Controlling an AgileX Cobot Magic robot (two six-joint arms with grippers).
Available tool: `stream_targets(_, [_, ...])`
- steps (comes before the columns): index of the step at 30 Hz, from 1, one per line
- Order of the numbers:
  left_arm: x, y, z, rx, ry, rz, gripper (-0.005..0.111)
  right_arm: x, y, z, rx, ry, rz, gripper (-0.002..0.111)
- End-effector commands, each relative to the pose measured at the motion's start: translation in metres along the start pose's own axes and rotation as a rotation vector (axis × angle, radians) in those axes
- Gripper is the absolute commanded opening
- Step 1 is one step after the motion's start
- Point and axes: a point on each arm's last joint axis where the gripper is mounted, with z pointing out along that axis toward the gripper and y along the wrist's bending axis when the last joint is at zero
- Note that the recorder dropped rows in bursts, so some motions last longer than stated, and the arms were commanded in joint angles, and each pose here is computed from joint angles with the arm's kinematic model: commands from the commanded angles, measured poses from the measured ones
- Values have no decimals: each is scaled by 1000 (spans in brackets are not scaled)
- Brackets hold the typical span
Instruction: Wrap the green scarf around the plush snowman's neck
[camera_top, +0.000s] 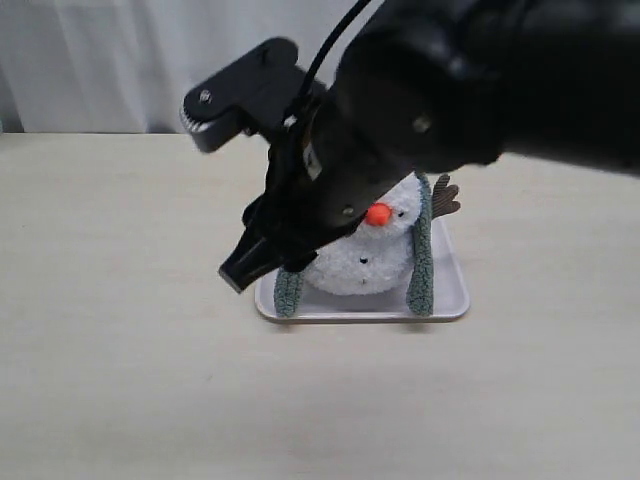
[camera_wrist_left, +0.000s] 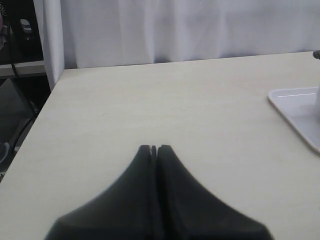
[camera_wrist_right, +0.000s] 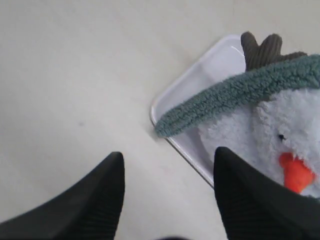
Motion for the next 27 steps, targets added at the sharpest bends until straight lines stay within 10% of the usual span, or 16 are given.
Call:
stream_targets(1, [-1,0,0,6,-15,0,0,0,13,20,265,47,-60,51])
stream_targets(5, [-1,0,0,6,-17,0,0,1,11,27,446,17,123,51])
stream_targets(10, [-1,0,0,6,-17,0,0,-2,22,49,230,-19,333,51])
stream_targets(27, [-1,0,0,6,-17,0,0,-24,12,75,313,-81,292,51])
